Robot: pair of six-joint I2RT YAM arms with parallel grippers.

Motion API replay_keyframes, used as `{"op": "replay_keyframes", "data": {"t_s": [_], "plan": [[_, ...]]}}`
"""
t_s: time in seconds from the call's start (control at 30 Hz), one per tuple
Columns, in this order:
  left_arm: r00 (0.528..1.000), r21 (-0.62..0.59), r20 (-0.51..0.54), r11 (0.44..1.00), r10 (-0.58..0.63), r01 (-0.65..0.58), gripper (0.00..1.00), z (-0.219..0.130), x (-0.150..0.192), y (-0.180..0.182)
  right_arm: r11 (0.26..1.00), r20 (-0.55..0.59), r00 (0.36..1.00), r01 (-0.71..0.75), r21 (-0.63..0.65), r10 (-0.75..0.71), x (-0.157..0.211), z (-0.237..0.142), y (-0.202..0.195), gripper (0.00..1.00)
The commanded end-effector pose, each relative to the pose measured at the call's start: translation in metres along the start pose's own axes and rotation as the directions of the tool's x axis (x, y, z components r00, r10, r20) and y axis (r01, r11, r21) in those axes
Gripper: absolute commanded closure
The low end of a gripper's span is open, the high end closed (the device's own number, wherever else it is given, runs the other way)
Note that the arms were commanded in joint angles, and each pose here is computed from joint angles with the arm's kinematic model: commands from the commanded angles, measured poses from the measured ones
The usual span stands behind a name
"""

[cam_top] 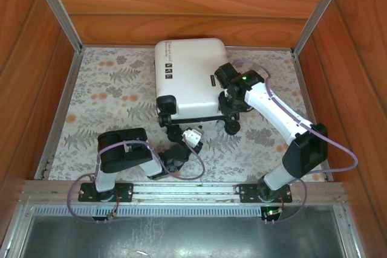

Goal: Pack the luggage

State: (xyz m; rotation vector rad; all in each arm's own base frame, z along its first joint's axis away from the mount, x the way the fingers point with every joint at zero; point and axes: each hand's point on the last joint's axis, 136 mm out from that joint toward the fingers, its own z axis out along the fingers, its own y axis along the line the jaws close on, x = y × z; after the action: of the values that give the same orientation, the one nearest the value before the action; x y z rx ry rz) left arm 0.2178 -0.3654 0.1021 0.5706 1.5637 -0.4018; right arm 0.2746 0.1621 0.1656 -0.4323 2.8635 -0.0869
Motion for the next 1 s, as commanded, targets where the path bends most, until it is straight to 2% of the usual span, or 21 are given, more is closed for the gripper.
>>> {"op": "replay_keyframes", "data": {"t_s": [0.0, 0.27, 0.43, 0.67, 0.8, 0.83, 0.87, 0.9, 0.93, 0.97], "plan": [[0.999, 0.136, -0.039, 0.991, 0.011, -0.006, 1.00, -0.003, 0.014, -0.027, 0.932, 0.102, 0.978, 0.205, -0.299, -0.182, -0.013, -0.024, 0.089, 1.00], [1.000, 0.170, -0.021, 0.985, 0.005, -0.001, 1.00, 0.004, 0.009, -0.039, 0.866, 0.096, 0.991, 0.132, -0.482, -0.097, -0.020, -0.041, 0.151, 1.00], [1.000, 0.202, 0.003, 0.979, 0.016, -0.017, 1.00, 0.004, 0.002, -0.050, 0.833, 0.097, 0.994, 0.009, -0.553, 0.054, -0.033, -0.047, 0.176, 1.00], [0.999, 0.191, 0.013, 0.980, 0.047, -0.048, 1.00, 0.007, 0.004, -0.063, 0.726, 0.175, 0.943, -0.092, -0.682, 0.284, -0.056, -0.071, 0.207, 1.00], [0.998, 0.149, 0.011, 0.987, 0.057, -0.058, 1.00, 0.015, 0.009, -0.064, 0.725, 0.214, 0.917, -0.107, -0.680, 0.336, -0.058, -0.079, 0.209, 1.00], [0.998, 0.128, 0.010, 0.990, 0.057, -0.058, 0.99, 0.017, 0.009, -0.061, 0.726, 0.214, 0.918, -0.106, -0.679, 0.334, -0.057, -0.078, 0.210, 0.96], [0.998, 0.113, 0.012, 0.992, 0.054, -0.055, 0.89, 0.018, 0.008, -0.059, 0.732, 0.209, 0.923, -0.103, -0.674, 0.322, -0.055, -0.075, 0.210, 0.81], [0.999, 0.097, 0.013, 0.994, 0.051, -0.052, 0.64, 0.020, 0.007, -0.057, 0.747, 0.208, 0.931, -0.094, -0.659, 0.301, -0.052, -0.072, 0.209, 0.59], [0.999, 0.089, 0.017, 0.995, 0.045, -0.047, 0.42, 0.021, 0.005, -0.056, 0.765, 0.212, 0.937, -0.083, -0.638, 0.279, -0.048, -0.068, 0.206, 0.49], [0.999, 0.087, 0.020, 0.995, 0.046, -0.048, 0.34, 0.021, 0.003, -0.056, 0.778, 0.218, 0.941, -0.070, -0.624, 0.259, -0.046, -0.067, 0.203, 0.44]]}}
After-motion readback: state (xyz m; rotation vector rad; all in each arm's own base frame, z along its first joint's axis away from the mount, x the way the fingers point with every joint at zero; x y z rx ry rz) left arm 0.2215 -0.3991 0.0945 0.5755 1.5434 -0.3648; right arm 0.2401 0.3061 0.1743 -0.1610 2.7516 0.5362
